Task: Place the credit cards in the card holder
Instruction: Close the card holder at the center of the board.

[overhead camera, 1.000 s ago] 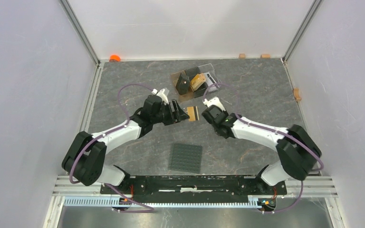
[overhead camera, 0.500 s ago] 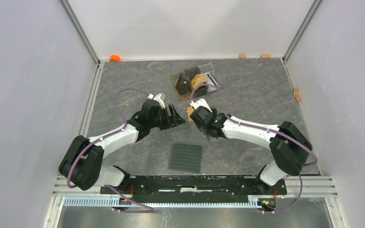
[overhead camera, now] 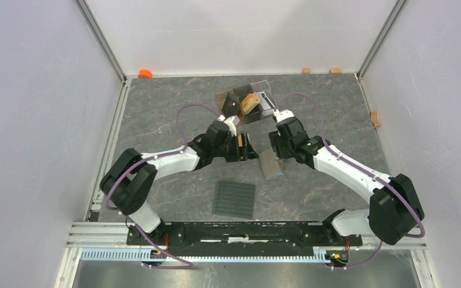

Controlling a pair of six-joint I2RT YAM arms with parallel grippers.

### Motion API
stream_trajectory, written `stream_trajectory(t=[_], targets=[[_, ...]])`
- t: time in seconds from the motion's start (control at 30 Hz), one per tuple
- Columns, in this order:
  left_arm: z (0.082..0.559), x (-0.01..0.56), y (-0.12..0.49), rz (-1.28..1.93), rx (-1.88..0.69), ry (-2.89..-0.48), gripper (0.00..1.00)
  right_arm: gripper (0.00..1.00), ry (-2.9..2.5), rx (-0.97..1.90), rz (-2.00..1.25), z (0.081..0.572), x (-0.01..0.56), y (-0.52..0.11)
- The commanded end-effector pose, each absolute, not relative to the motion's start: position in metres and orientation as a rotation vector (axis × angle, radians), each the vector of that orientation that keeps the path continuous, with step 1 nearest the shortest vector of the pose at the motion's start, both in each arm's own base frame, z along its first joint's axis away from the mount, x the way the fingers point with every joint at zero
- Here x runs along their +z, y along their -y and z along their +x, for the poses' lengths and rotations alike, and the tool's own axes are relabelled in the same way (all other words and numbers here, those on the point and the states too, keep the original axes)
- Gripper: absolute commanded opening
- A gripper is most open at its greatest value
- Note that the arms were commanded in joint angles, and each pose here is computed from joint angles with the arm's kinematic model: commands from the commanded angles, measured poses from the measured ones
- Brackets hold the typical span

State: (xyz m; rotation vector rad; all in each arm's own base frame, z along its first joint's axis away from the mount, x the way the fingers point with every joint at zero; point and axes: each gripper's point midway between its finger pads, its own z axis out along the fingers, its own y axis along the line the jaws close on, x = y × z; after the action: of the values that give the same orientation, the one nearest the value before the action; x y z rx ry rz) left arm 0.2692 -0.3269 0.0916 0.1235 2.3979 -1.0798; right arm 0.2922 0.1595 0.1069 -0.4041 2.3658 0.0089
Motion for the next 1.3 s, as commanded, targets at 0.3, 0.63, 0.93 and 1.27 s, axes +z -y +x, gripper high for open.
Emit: stream_trajectory(t=[0.3, 0.63, 0.93, 1.27], targets=[[0.277, 0.045, 0.382, 0.282, -0.955, -2.533, 0.73, 0.63, -2.411, 0.329, -0.405, 0.293, 0.069, -0.158], [0.274, 0.009, 0.374, 0.332, -0.796, -2.645, 0.69, 0.5, -2.435, 0.235, -0.367, 0.293, 0.054, -0.144], [0.275, -0.013, 0.367, 0.383, -0.691, -2.695, 0.56, 0.33, -2.414, 0.197, -0.337, 0.296, 0.061, -0.139], [0.276, -0.029, 0.349, 0.461, -0.507, -2.728, 0.49, 0.31, -2.399, 0.182, -0.327, 0.301, 0.069, -0.137]])
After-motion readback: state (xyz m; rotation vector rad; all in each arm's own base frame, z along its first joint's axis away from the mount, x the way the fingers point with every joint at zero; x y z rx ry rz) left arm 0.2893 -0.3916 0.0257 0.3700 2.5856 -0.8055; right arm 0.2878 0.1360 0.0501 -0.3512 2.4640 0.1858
